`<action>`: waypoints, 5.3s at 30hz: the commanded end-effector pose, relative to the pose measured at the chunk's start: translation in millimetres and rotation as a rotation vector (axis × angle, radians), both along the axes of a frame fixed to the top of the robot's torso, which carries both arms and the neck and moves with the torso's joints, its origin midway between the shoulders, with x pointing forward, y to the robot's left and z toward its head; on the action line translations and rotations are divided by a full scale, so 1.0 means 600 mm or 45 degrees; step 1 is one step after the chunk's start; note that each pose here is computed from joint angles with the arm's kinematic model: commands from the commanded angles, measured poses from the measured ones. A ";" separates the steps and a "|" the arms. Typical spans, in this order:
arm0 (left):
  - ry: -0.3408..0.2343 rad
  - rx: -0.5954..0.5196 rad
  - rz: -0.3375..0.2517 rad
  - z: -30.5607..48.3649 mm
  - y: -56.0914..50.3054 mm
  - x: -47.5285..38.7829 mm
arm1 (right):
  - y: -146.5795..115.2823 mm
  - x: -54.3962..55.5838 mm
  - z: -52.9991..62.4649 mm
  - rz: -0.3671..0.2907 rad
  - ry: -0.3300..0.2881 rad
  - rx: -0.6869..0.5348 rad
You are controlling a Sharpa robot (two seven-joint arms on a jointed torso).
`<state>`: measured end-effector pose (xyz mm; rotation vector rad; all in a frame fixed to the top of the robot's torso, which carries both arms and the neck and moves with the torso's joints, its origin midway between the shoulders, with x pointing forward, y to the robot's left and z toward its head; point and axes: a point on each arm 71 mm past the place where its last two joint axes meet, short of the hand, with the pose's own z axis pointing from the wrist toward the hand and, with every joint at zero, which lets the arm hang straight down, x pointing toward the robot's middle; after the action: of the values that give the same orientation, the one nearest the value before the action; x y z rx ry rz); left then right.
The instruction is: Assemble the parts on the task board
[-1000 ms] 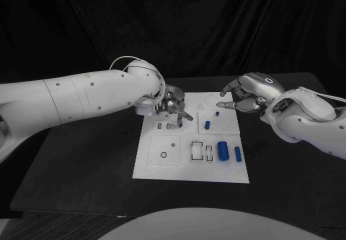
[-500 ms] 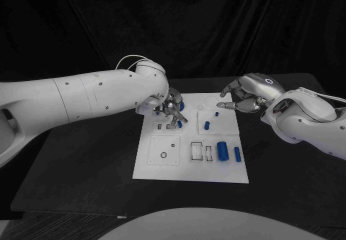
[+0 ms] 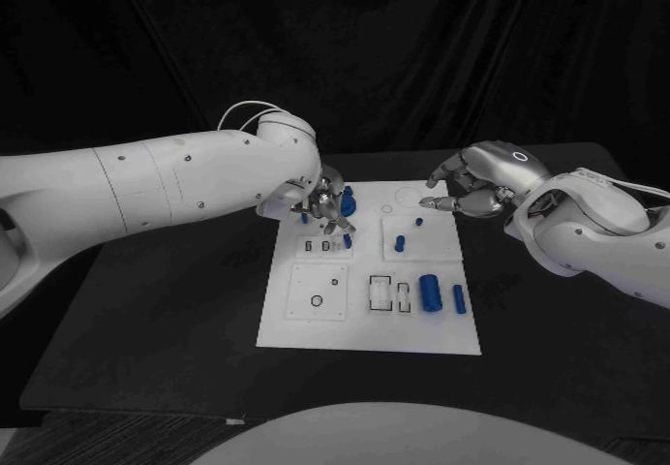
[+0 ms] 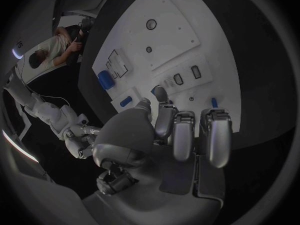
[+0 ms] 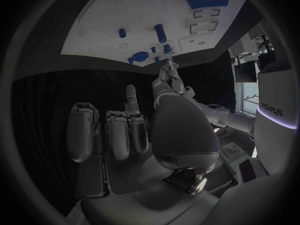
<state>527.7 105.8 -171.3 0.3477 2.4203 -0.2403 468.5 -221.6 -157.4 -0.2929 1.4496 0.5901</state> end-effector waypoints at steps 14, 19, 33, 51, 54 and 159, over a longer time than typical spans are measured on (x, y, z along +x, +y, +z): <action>-0.028 -0.038 0.006 0.004 -0.005 0.014 | -0.002 0.003 -0.003 -0.038 0.008 -0.020; -0.039 -0.035 0.028 0.002 -0.002 0.018 | -0.002 0.003 -0.003 -0.039 0.004 -0.017; -0.030 -0.017 0.048 -0.010 -0.007 0.023 | -0.001 0.002 -0.002 -0.037 -0.002 -0.012; 0.011 0.004 0.048 -0.032 -0.013 0.021 | -0.003 0.005 -0.002 -0.042 -0.005 -0.012; 0.015 0.001 0.045 -0.036 -0.015 0.019 | -0.003 0.005 -0.002 -0.042 -0.006 -0.012; -0.062 -0.046 0.139 -0.031 0.023 0.008 | -0.002 0.013 -0.006 -0.049 -0.004 -0.022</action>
<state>532.2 117.1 -192.6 0.2287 2.3896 -0.2344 475.7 -221.6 -160.2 -0.2895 1.4557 0.5610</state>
